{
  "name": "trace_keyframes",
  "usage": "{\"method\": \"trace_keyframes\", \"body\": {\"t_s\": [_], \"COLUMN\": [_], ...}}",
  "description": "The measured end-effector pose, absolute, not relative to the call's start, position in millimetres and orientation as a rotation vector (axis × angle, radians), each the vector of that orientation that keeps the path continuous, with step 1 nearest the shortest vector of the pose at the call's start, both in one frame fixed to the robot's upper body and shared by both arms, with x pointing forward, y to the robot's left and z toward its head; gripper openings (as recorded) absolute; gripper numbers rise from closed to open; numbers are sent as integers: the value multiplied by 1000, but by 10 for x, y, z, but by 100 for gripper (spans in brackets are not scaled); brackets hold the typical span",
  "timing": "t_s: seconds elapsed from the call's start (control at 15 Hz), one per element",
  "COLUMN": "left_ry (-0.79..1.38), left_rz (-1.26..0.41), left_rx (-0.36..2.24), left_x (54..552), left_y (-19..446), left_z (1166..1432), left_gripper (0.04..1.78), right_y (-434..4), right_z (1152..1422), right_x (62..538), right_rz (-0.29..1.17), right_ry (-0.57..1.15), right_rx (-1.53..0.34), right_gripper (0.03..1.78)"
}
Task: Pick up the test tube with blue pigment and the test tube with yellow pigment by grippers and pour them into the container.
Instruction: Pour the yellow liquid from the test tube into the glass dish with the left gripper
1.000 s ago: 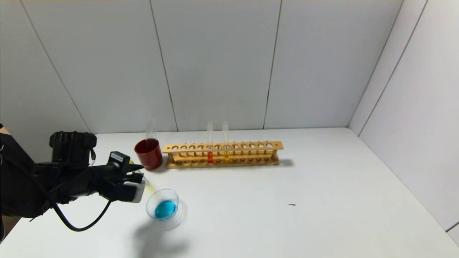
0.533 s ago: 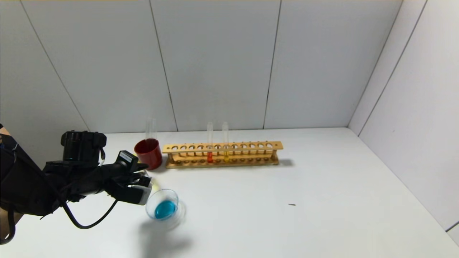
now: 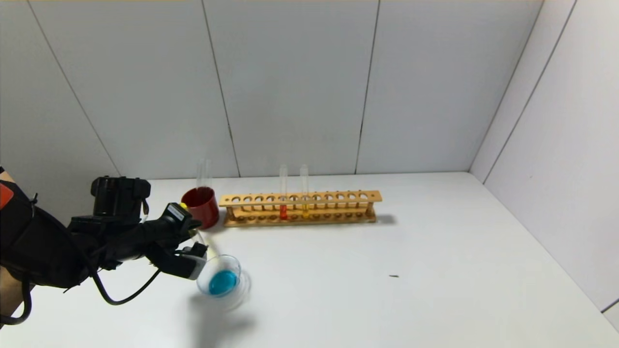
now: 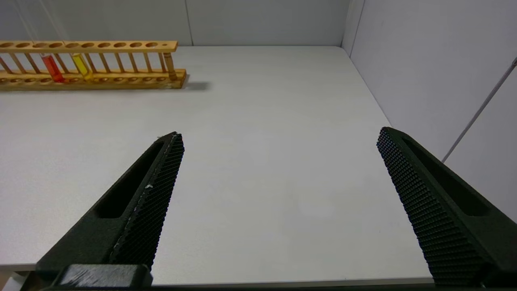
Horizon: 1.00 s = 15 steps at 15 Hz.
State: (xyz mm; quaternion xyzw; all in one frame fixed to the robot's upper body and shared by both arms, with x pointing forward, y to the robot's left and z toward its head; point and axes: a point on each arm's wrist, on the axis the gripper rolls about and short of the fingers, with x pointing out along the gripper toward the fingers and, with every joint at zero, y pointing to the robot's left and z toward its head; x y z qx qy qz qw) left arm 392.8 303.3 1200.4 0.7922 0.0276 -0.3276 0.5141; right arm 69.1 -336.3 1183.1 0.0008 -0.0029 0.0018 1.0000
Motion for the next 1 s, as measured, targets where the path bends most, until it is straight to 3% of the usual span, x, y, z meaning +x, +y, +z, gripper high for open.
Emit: {"method": "trace_keyframes", "body": {"t_s": [1.0], "left_ry": [-15], "left_rz": [-760], "left_rx": [2049], "left_x": [3952], "left_y": [2943], "left_z": [12052], "left_gripper": [31], "right_y": [-3363], "right_z": [11830], "right_x": [691], "right_rz": [3], "right_ry": [-5], "right_rx": [2], "right_gripper": [175]}}
